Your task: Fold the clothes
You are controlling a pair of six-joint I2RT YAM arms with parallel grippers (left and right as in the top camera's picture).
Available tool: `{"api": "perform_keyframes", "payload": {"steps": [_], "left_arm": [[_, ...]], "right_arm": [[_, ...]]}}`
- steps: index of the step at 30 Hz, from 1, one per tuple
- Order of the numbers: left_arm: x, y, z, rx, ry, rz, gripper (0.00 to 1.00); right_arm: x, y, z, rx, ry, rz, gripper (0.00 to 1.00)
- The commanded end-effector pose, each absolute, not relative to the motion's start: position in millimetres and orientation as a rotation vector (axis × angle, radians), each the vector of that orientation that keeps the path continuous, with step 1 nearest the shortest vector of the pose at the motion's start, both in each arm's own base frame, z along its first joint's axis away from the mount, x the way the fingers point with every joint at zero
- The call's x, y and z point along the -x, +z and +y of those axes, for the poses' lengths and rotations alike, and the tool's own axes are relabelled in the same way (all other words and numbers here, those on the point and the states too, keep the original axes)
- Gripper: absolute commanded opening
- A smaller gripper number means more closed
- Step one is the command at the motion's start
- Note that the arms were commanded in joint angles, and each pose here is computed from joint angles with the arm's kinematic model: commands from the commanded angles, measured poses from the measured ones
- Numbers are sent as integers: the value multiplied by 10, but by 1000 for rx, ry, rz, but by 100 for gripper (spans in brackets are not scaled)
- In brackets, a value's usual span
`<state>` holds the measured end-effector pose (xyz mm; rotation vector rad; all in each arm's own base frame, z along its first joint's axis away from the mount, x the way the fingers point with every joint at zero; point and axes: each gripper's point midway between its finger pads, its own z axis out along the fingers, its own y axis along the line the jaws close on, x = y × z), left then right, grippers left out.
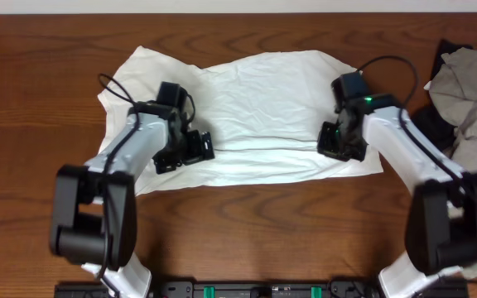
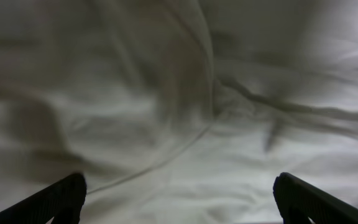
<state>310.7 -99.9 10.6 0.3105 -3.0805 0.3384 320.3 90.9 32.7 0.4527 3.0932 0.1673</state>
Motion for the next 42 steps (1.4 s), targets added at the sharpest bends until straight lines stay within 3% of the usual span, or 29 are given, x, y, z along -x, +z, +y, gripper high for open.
{"api": "perform_keyframes", "payload": {"steps": [1,25,42], "left_arm": [[-3094,11,-1030,-306,352,-3057,98],[-3470,-43,-934,-284,293,-3223,98],[-3256,-214,-404,-409,36,-3118,98]], "right_arm": [[-3202,173,953,-475,165,3126,6],[-3345,-13,558,-537,-69,3070,11],[-3288,-13,59,-583,-368,3018,17]]}}
